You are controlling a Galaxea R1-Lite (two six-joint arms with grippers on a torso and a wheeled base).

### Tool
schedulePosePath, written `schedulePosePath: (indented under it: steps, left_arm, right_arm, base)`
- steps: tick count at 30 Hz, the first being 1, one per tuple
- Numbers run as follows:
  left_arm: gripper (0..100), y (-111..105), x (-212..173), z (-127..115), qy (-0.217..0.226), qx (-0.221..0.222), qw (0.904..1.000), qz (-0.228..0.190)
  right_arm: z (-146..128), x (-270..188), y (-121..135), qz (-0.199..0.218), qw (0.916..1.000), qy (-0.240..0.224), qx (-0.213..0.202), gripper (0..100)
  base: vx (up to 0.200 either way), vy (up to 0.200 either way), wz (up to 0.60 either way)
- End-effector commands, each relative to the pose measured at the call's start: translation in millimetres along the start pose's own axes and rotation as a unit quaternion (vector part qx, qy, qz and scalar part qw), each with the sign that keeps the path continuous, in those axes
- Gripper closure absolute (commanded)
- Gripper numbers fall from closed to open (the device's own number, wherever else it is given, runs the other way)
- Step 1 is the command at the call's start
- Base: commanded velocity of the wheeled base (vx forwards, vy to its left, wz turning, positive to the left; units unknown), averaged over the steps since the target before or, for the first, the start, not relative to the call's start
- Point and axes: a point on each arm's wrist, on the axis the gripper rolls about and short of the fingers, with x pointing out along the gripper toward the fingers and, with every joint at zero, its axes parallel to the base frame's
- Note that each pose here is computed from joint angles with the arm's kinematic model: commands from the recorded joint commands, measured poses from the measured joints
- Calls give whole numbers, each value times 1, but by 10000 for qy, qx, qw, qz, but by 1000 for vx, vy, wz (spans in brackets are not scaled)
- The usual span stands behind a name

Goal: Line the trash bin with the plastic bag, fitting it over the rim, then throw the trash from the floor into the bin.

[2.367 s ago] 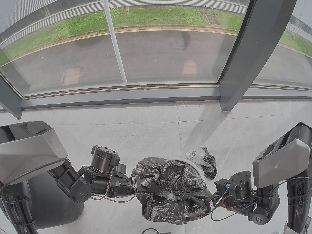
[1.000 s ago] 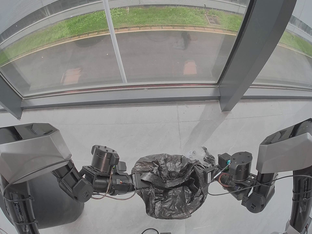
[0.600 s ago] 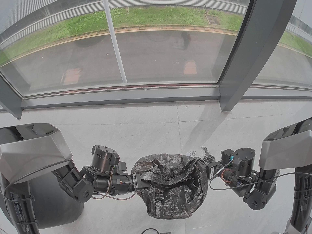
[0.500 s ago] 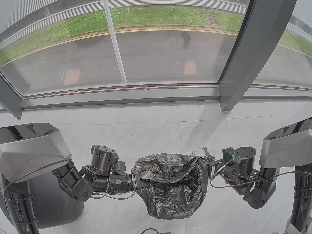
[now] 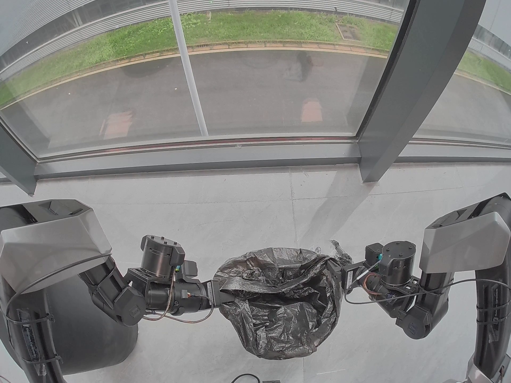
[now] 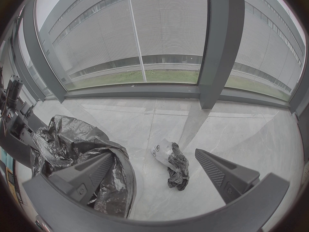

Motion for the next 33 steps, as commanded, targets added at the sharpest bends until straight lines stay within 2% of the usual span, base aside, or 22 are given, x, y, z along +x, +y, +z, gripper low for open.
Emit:
schedulePosePath:
  steps: [1,16,23,33]
  left_arm:
    - [100,5,0,0,-2,-52,10000,50]
    - [100,11,7,4,-32,-72,9999,78]
    - [100,9,2,4,-49,-69,9999,67]
    - [100,7,0,2,-33,-63,10000,64]
  right_arm:
    - [-5,4,0,2,10000,11,0,0]
    - [-11,15,3,19,10000,-11,4,0]
    - [0,-17,18,343,9993,15,-137,0]
    - [5,-29,16,388,9991,17,-157,0]
  base:
    - [0,0,0]
    - [0,0,0]
    - [0,0,0]
    - [0,0,0]
